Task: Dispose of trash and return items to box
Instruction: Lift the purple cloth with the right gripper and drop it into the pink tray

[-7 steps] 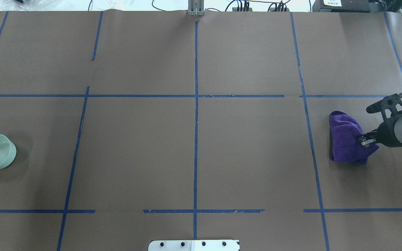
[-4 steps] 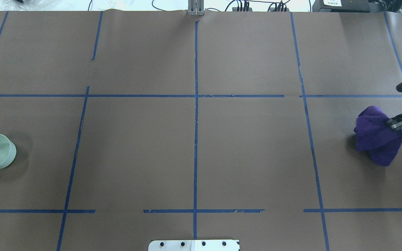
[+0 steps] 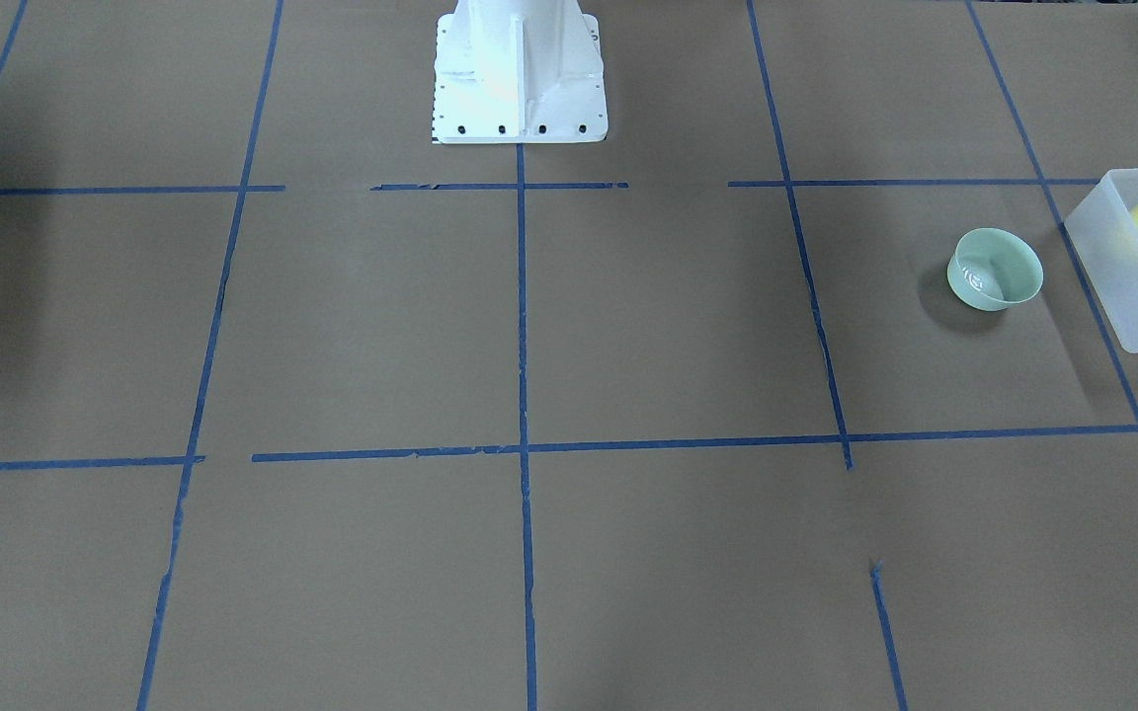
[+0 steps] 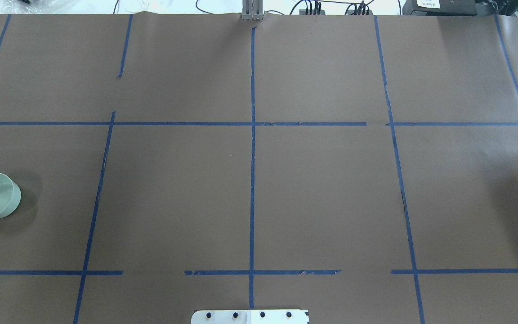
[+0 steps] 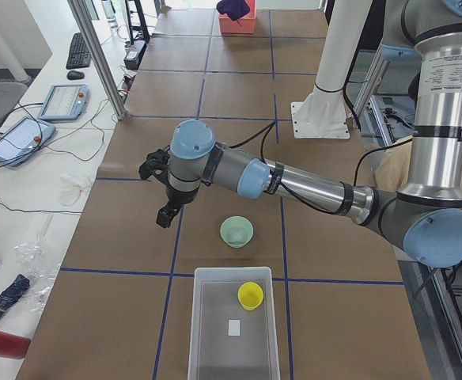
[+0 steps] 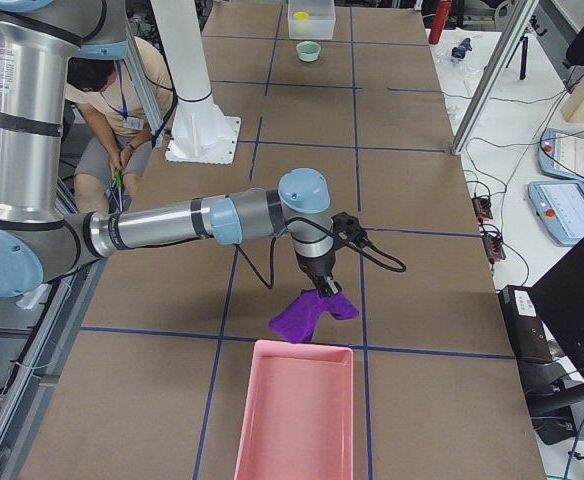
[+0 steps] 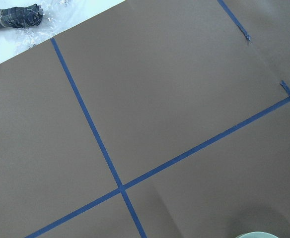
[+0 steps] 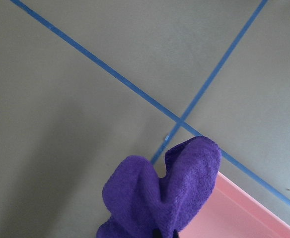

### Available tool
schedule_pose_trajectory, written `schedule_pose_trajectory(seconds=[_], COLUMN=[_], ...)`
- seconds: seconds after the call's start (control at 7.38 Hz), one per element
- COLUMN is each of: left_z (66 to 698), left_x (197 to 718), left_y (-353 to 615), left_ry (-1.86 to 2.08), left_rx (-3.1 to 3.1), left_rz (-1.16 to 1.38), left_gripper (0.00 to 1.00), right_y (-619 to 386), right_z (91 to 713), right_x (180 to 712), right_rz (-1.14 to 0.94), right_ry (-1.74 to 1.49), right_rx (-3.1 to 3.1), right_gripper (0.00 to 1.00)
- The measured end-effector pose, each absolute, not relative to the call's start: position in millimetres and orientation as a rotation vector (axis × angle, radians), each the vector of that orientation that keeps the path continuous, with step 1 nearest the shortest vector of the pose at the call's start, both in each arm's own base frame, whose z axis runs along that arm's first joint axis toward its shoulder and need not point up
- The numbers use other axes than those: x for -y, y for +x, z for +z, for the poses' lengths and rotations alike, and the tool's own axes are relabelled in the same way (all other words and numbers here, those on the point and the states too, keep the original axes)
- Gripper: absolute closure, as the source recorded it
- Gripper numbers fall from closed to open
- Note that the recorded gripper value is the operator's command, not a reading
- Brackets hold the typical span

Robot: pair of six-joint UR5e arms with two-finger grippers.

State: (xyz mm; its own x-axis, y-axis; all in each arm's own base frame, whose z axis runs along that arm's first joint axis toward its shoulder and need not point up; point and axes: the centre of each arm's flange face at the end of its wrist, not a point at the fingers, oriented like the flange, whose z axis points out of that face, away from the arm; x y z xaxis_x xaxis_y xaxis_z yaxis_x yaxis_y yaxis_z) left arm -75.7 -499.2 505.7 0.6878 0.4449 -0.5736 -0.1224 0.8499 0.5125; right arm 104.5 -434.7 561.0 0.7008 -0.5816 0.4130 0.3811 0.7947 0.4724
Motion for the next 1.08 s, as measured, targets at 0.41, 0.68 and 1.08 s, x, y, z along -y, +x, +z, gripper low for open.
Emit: schedule_pose_trajectory(seconds=[0.41, 0.68, 1.08], left_z=[499, 482, 502], left_x=[494, 484, 450], left_y=[-74, -74, -50], left_ry=[0.471, 0.499, 0.509], left_rx=[-0.750, -0.728, -0.751], left_rz=[0.330, 0.313, 0.177], left_gripper=[0.00, 0.00, 0.12], right_y=[179, 174, 129], right_z=[625, 634, 614], right_x=[421, 419, 443], right_rz=[-0.615, -0.466, -0.314], right_ry=[0.326, 0.288, 0.305], right_rx=[0.581, 0.629, 0.714], right_gripper=[0.00, 0.00, 0.00])
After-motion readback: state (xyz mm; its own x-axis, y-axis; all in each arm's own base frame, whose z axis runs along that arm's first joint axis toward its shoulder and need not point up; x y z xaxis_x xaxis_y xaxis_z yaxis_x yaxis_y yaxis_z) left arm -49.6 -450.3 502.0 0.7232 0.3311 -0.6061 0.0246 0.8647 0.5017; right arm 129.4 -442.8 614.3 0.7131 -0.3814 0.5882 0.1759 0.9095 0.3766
